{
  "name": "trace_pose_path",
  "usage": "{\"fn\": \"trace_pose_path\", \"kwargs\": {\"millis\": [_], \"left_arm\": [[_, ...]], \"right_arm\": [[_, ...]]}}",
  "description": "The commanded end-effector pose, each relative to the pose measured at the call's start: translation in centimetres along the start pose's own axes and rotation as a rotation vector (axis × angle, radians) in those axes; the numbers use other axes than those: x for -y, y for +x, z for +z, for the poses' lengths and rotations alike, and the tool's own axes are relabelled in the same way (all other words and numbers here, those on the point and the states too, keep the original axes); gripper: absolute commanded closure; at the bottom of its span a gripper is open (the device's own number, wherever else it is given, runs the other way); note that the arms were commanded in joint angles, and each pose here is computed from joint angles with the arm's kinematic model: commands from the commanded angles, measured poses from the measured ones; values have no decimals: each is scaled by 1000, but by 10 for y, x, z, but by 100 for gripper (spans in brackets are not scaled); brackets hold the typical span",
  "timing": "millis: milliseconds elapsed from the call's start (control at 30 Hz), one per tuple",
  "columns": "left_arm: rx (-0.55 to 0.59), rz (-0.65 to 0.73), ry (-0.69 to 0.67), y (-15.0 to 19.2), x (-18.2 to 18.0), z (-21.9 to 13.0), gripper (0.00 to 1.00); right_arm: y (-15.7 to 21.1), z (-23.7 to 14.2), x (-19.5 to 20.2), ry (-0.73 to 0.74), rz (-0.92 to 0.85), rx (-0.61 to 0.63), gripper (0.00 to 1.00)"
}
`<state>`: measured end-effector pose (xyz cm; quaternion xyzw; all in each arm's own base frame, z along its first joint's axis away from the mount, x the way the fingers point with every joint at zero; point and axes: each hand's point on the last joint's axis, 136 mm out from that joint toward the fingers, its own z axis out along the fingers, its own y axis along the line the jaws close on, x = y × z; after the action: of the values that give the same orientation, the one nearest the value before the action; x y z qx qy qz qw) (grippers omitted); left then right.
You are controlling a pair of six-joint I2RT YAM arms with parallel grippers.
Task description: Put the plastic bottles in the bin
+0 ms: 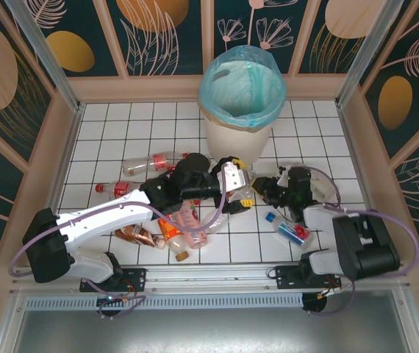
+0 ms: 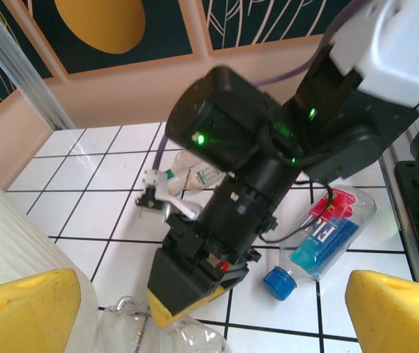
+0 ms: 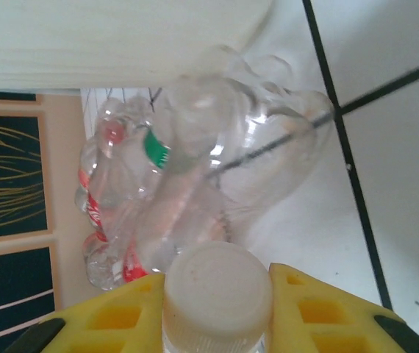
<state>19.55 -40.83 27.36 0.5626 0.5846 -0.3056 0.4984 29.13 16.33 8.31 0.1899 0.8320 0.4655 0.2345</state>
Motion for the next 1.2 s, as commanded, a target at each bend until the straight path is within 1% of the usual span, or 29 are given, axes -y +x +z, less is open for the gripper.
{"fn": "trace_pose_path", "kwargs": {"millis": [0, 67, 133, 267, 333, 500, 667, 767, 800, 833, 933, 1033, 1100, 1167], "left_arm": [[54, 4, -28, -14, -3, -5, 8], [77, -1, -75, -20, -11, -10, 8], [105, -18, -161, -27, -25, -18, 8], [121, -148, -442, -41, -75, -42, 7], [131, -198, -545, -48, -92, -56, 6], [215, -252, -724, -59, -117, -99, 5], [312, -316, -865, -64, -139, -144, 5], [380, -327, -914, -69, -144, -168, 5], [415, -326, -928, -75, -145, -178, 5], [405, -319, -937, -67, -144, -178, 5], [412, -295, -951, -67, -144, -182, 5], [398, -288, -941, -65, -144, -176, 4], [381, -283, -927, -61, -143, -170, 4], [369, -287, -913, -59, -143, -163, 4]], "right_arm": [[-20, -21, -20, 52, -100, 97, 76], [-29, -37, -34, 67, -152, 150, 77], [-35, -54, -53, 65, -209, 194, 78], [-43, -89, -90, 71, -296, 257, 80], [-46, -109, -116, 66, -345, 290, 81], [-50, -156, -195, 17, -484, 356, 83], [-58, -196, -280, -51, -616, 441, 84], [-77, -219, -325, -68, -687, 536, 85], [-86, -225, -338, -60, -707, 576, 85], [-93, -230, -349, -56, -725, 607, 85], [-122, -237, -379, -30, -773, 724, 86], [-150, -229, -398, 9, -814, 818, 86], [-170, -211, -401, 68, -857, 862, 86], [-190, -184, -395, 144, -909, 892, 86]]}}
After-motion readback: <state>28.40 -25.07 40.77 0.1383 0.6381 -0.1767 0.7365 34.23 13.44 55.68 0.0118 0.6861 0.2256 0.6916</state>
